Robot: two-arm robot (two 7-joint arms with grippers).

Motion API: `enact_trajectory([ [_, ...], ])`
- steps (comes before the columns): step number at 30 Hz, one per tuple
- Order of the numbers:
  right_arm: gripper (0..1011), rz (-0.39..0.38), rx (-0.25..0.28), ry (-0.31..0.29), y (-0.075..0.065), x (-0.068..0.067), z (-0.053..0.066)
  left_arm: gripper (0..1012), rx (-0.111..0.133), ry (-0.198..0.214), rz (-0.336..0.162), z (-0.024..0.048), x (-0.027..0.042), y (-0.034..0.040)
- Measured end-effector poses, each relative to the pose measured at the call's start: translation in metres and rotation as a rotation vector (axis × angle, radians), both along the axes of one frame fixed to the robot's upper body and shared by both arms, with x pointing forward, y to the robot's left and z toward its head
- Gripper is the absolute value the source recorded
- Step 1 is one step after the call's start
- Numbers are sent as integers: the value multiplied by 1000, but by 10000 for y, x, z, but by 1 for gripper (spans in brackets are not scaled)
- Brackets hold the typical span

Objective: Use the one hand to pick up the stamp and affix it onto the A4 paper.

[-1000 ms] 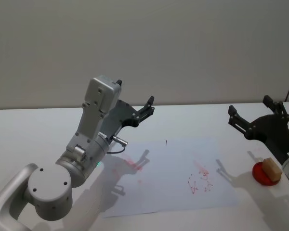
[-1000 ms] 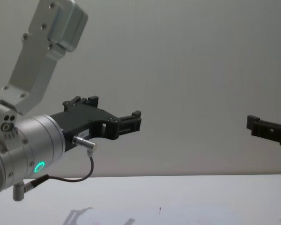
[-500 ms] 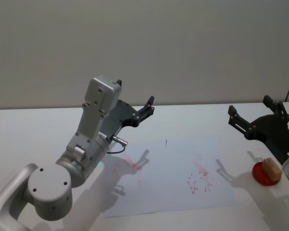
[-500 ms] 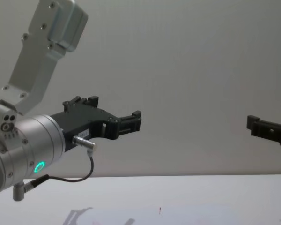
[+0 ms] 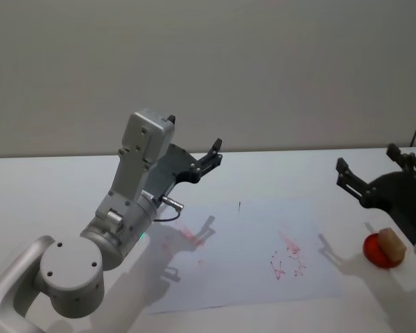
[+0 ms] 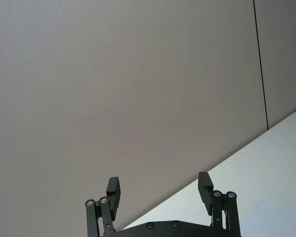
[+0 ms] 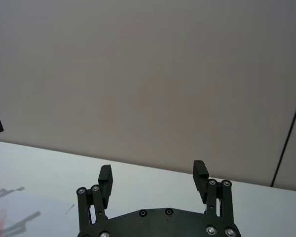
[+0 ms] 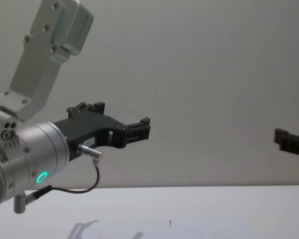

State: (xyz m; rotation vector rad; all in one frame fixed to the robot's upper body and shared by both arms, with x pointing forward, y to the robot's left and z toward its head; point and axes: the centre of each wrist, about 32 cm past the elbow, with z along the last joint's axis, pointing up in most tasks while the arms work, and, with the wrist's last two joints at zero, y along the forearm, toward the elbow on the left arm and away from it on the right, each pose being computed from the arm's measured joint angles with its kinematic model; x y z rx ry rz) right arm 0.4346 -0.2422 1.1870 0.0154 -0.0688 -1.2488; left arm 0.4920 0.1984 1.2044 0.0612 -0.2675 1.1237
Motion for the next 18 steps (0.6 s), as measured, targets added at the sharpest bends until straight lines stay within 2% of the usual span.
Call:
enact_trajectory([
  [12, 1001, -119, -35, 68, -200, -443, -67, 1001, 0, 0, 0, 0, 0, 0],
  [18, 1001, -155, -51, 93, -238, -557, -79, 1001, 0, 0, 0, 0, 0, 0],
])
